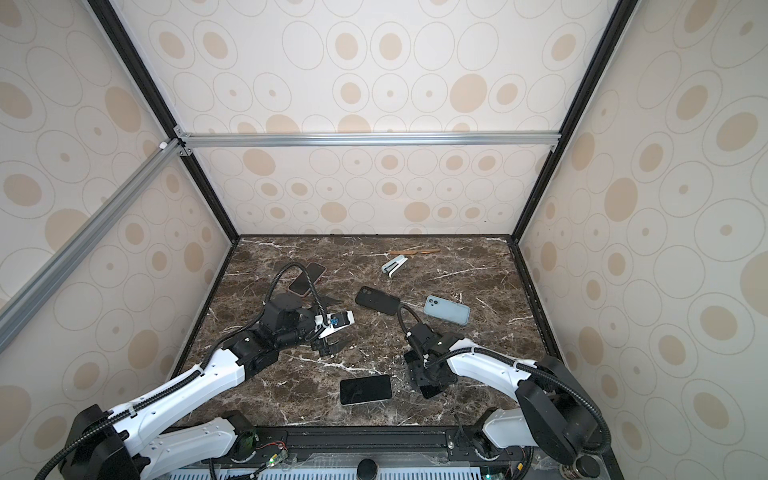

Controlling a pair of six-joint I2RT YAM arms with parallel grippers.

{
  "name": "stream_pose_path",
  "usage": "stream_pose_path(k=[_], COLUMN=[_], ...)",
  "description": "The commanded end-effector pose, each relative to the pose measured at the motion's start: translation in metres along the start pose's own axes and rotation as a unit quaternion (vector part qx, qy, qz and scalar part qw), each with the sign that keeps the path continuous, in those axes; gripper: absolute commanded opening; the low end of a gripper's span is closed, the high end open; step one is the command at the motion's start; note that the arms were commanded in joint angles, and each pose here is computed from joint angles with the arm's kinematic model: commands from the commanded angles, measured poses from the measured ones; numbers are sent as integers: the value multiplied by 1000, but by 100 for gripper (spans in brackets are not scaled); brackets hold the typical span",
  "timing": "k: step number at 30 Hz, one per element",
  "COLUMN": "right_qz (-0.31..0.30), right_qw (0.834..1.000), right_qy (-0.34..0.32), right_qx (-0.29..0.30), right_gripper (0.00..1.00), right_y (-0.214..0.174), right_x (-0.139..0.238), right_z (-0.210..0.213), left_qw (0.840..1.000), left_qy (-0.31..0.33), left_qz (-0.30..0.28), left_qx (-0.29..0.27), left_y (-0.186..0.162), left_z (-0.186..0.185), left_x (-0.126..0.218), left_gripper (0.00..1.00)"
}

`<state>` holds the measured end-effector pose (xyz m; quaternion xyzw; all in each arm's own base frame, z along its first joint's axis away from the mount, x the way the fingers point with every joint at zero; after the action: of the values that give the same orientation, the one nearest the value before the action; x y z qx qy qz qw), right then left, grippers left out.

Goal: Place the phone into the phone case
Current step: 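Reach the right gripper over the blue-edged black phone while the left gripper returns toward center, then close the right gripper on the blue-edged phone while the left gripper approaches it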

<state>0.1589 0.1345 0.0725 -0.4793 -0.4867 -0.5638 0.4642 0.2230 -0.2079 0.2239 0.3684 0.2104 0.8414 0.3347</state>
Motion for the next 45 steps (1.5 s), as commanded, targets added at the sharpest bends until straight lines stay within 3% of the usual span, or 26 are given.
stream_pose_path(k=[1,10,17,33,38,45], right_qz=[30,37,37,-45,-72,-113], right_qw=[999,998,998,999,997,992], right_qy=[-24,-39,-44,10,27,50], right_qx=[6,22,16,20,22,30], right_gripper=[83,81,71,42,40,39], right_y=[-13,-19,-20,-8,-5,1], right_x=[-10,-20,-22,4,13,28], right_z=[1,9,8,10,10,11], left_qw=[1000,1000,1000,983,966,946], left_qy=[-10,-12,-2,90,85,30], left_qz=[7,13,14,16,34,56], left_qx=[-18,-21,-11,161,241,318], left_y=[-1,-2,0,19,25,28], left_z=[-5,-7,-4,52,70,74], left_x=[-2,-4,-4,-10,-22,-48], left_gripper=[99,99,99,93,90,87])
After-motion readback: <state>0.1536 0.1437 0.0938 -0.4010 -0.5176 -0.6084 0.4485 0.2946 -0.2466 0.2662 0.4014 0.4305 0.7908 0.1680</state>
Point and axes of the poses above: each gripper's point midway between its finger pads, its own x axis back along the fingers, its own z axis along the line the jaws close on, y = z × x, the point moved 6 cm from there along x, back along the fingers, and after that the axes turned 14 degrees about -x, right-handed, at the moved point
